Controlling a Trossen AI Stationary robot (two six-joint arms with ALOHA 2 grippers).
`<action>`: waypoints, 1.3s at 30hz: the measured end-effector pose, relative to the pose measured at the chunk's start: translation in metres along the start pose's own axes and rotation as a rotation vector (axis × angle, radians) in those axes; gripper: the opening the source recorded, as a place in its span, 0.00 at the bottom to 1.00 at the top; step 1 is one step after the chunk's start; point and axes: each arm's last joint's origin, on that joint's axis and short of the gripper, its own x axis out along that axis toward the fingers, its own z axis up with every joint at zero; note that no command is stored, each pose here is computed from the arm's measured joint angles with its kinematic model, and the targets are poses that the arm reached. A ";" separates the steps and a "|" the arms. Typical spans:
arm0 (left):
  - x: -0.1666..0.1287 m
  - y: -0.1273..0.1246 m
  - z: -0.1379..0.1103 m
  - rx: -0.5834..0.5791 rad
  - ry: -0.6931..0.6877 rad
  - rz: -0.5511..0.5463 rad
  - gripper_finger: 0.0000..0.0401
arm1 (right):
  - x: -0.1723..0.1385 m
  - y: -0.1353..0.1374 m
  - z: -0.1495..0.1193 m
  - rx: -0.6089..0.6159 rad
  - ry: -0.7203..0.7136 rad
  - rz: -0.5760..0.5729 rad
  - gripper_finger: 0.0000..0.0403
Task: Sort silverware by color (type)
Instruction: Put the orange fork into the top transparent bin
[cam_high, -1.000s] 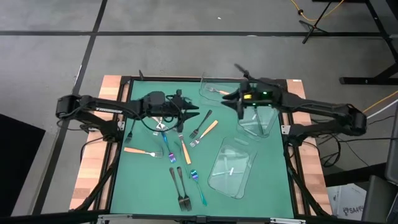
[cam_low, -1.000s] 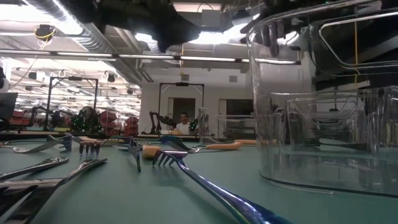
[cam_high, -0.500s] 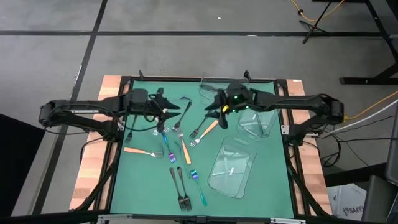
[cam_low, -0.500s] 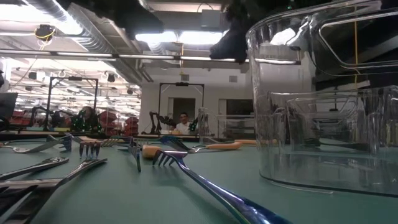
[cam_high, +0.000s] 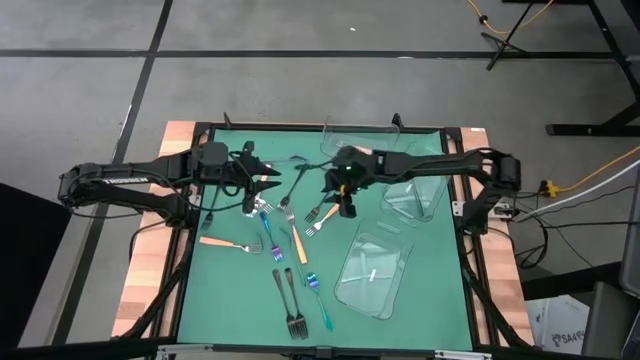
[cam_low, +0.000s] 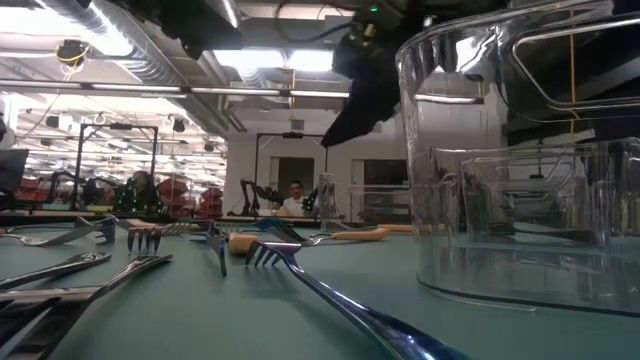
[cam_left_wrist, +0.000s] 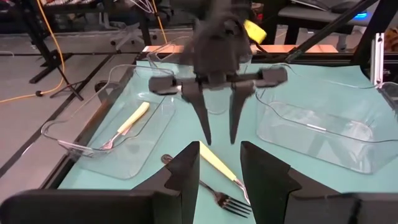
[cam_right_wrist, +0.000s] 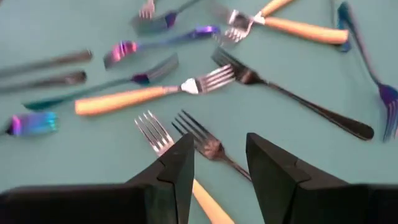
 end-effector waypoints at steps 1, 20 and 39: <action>0.000 0.000 0.000 0.000 0.001 0.000 0.27 | 0.004 0.001 0.001 -0.018 0.043 0.005 0.34; 0.000 0.000 -0.001 -0.001 0.010 0.004 0.27 | 0.059 0.000 -0.019 -0.161 0.364 0.056 0.34; 0.000 0.000 -0.004 -0.001 0.034 0.005 0.27 | 0.081 -0.003 -0.038 -0.199 0.453 0.059 0.34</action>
